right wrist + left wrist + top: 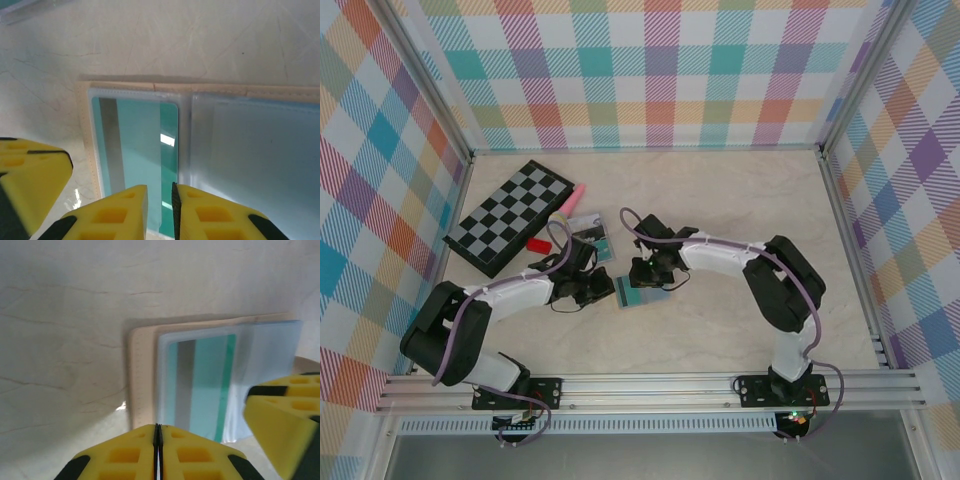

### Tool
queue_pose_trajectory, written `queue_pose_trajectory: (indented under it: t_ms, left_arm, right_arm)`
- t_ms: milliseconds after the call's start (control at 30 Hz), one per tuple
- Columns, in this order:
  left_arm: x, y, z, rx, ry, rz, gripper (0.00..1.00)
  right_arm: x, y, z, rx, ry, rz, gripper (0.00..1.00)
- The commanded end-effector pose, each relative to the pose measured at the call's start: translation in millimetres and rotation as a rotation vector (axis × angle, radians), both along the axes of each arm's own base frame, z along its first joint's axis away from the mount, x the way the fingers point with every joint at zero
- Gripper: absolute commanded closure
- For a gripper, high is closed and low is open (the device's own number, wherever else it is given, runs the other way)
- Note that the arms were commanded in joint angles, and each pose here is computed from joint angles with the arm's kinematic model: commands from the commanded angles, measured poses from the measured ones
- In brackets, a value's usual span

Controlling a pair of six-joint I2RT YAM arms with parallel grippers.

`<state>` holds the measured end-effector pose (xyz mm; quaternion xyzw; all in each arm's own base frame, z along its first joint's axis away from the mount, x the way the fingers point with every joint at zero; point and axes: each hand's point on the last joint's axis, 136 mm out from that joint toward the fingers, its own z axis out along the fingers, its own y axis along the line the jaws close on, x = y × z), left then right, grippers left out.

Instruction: Take the credit cards out of the card holder

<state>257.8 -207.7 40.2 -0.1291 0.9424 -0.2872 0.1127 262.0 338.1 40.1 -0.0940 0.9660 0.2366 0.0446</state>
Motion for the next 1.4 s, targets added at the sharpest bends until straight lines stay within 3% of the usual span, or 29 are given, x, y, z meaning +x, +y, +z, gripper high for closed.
queue_pose_trajectory:
  t_ms: [0, 1367]
  left_arm:
    - [7, -9, 12, -0.063, -0.029, -0.009, 0.89]
    - [-2, 4, -34, 0.068, 0.093, -0.016, 0.9]
  right_arm:
    - [5, 4, 1, 0.028, 0.013, 0.02, 0.79]
    - [-2, 19, -5, 0.119, 0.087, 0.093, 0.85]
